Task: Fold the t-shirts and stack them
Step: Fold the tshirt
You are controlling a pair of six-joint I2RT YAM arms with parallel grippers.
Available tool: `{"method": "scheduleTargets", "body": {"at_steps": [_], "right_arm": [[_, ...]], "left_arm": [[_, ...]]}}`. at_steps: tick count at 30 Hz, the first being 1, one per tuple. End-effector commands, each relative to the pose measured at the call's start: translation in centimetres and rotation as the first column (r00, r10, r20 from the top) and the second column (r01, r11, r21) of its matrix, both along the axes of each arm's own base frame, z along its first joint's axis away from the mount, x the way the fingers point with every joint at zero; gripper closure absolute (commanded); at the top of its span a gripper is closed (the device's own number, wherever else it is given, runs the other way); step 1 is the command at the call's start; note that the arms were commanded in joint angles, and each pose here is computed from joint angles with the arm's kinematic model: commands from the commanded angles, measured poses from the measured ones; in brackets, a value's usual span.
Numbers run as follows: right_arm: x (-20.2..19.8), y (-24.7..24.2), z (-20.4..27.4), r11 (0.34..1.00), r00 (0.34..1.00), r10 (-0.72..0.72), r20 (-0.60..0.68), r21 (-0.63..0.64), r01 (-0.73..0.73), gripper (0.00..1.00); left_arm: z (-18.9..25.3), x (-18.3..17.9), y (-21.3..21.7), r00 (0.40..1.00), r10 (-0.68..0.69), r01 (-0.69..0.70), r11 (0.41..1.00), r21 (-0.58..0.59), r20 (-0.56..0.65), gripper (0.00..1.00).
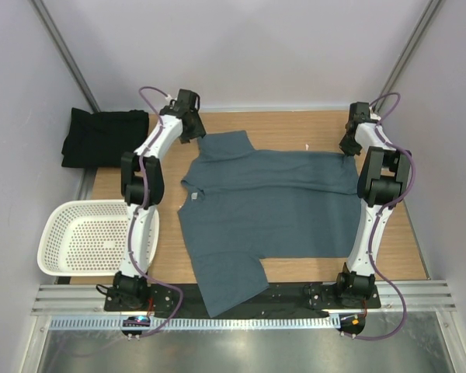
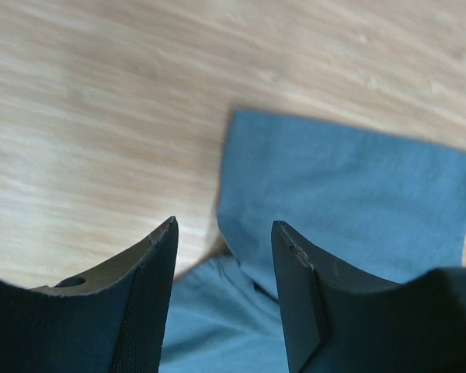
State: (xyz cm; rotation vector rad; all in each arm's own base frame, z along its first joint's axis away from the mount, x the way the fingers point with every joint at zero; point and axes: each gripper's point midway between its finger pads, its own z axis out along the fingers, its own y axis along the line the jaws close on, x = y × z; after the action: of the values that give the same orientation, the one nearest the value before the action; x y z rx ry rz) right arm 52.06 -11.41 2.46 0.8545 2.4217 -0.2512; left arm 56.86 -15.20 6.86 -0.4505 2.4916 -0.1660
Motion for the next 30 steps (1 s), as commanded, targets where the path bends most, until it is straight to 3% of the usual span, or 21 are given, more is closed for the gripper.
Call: {"method": "scheduleTargets", "body": {"at_steps": [1,5,10,30], "right_arm": [[-3.2,0.6,-2.5,0.999,0.99,0.017,-0.14,0.032,-0.013,0.9],[-3.1,0.8,-2.5,0.999,0.99,0.023,-0.139,0.04,-0.018,0.9],[-3.0,0.6,-2.0,0.999,0.991,0.018,-0.133,0.03,-0.015,0.9],[-3.5,0.9,-2.7,0.999,0.989,0.012,-0.15,0.042,-0.006,0.9]], "left_arm": [[1.4,3.6,0.6,0.991,0.05,-0.046,0.998,-0.04,0.123,0.47],[1.2,6.7,0.1,0.973,0.056,-0.044,0.997,-0.059,0.224,0.47],[0.3,8.7,0.1,0.963,0.061,-0.051,0.998,-0.043,0.264,0.47],[-1.9,5.0,-1.0,0.989,-0.048,0.042,0.998,0.041,0.141,0.55]]}}
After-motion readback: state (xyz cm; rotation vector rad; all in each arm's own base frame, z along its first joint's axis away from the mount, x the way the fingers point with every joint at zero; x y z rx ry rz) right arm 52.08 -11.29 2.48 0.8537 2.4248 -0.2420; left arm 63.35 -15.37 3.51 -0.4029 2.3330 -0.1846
